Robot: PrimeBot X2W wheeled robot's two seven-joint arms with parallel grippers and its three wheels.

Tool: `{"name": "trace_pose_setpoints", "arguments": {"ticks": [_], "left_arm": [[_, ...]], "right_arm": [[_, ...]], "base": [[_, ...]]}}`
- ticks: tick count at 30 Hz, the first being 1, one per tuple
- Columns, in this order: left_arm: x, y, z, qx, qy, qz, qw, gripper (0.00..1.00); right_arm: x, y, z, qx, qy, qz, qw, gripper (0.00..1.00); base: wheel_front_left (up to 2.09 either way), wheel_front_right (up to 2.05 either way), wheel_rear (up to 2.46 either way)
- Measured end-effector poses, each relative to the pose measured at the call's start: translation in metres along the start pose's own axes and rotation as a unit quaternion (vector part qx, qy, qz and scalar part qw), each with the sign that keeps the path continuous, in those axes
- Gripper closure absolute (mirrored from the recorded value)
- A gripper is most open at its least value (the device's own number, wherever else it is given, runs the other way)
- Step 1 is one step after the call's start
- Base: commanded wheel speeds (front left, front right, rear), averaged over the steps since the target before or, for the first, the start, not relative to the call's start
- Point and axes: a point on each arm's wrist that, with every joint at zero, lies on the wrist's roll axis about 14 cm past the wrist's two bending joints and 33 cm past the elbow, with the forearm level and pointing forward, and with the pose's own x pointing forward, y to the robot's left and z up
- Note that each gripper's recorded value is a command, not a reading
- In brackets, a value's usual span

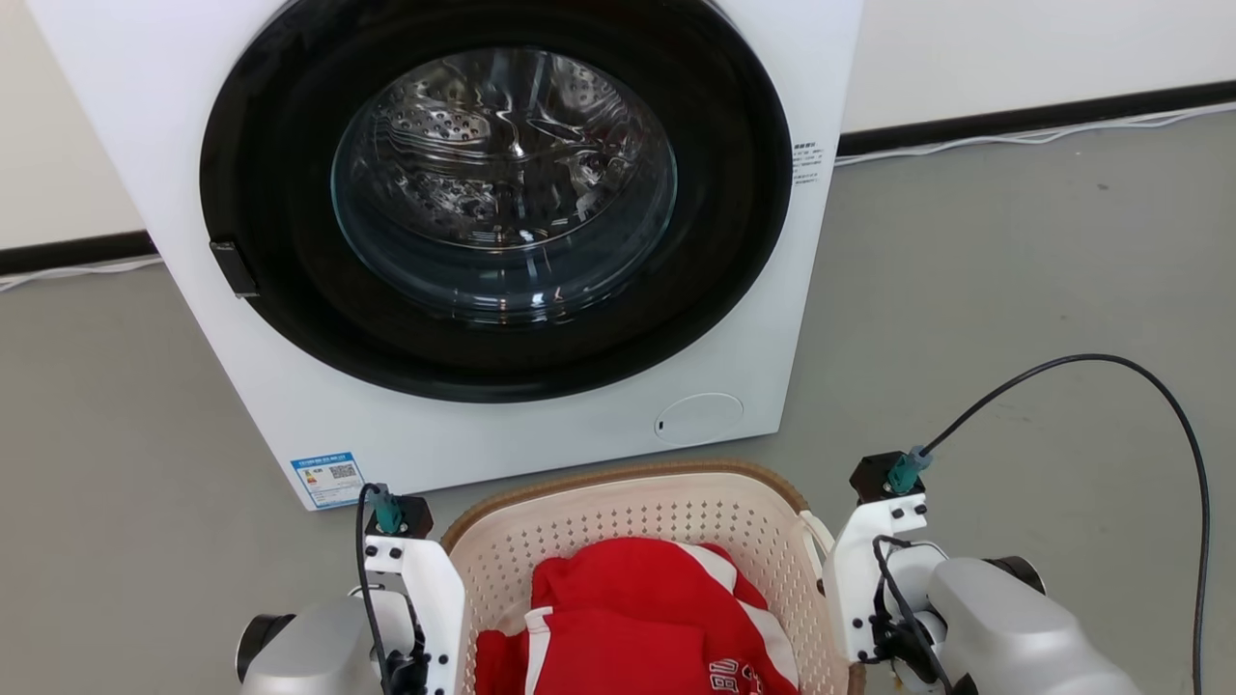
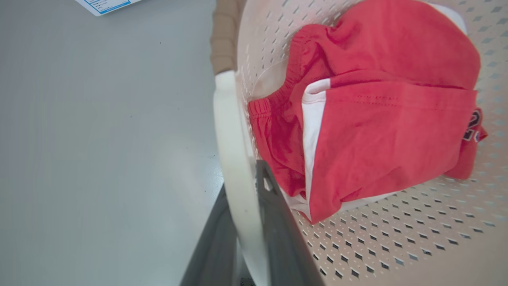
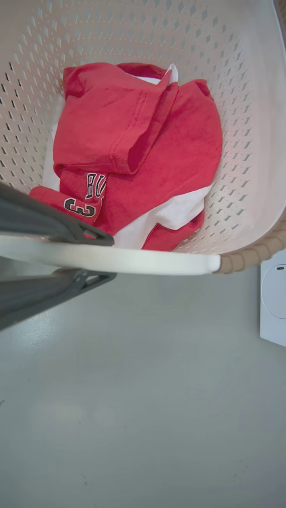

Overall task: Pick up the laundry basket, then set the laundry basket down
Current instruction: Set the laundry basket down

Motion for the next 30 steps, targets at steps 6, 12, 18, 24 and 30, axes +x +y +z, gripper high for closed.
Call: {"name": "trace_pose_setpoints", "arguments": {"ticks": [6, 12, 18, 24, 30], "left_arm": [[0.007, 0.005, -0.004, -0.007, 0.004, 0.005, 1.000, 1.00], [0.019, 0.015, -0.002, -0.019, -0.009, 0.019, 1.000, 1.00], [0.037, 0.030, 0.017, -0.017, -0.030, 0.034, 0.999, 1.00], [0.064, 0.045, 0.030, -0.023, -0.034, 0.040, 0.998, 1.00], [0.097, 0.057, 0.036, -0.021, -0.031, 0.044, 0.998, 1.00]], "right_arm": [[0.007, 0.003, 0.004, -0.012, -0.011, 0.008, 1.000, 1.00], [0.021, 0.003, 0.006, -0.008, -0.023, 0.013, 1.000, 1.00], [0.044, 0.000, 0.014, -0.005, -0.037, 0.016, 0.999, 1.00], [0.074, -0.005, 0.029, -0.008, -0.047, 0.019, 0.999, 1.00], [0.108, -0.013, 0.035, -0.008, -0.054, 0.020, 0.998, 1.00]], "base": [[0.00, 0.00, 0.00], [0.00, 0.00, 0.00], [0.00, 0.00, 0.00], [0.00, 0.00, 0.00], [0.00, 0.00, 0.00]]}}
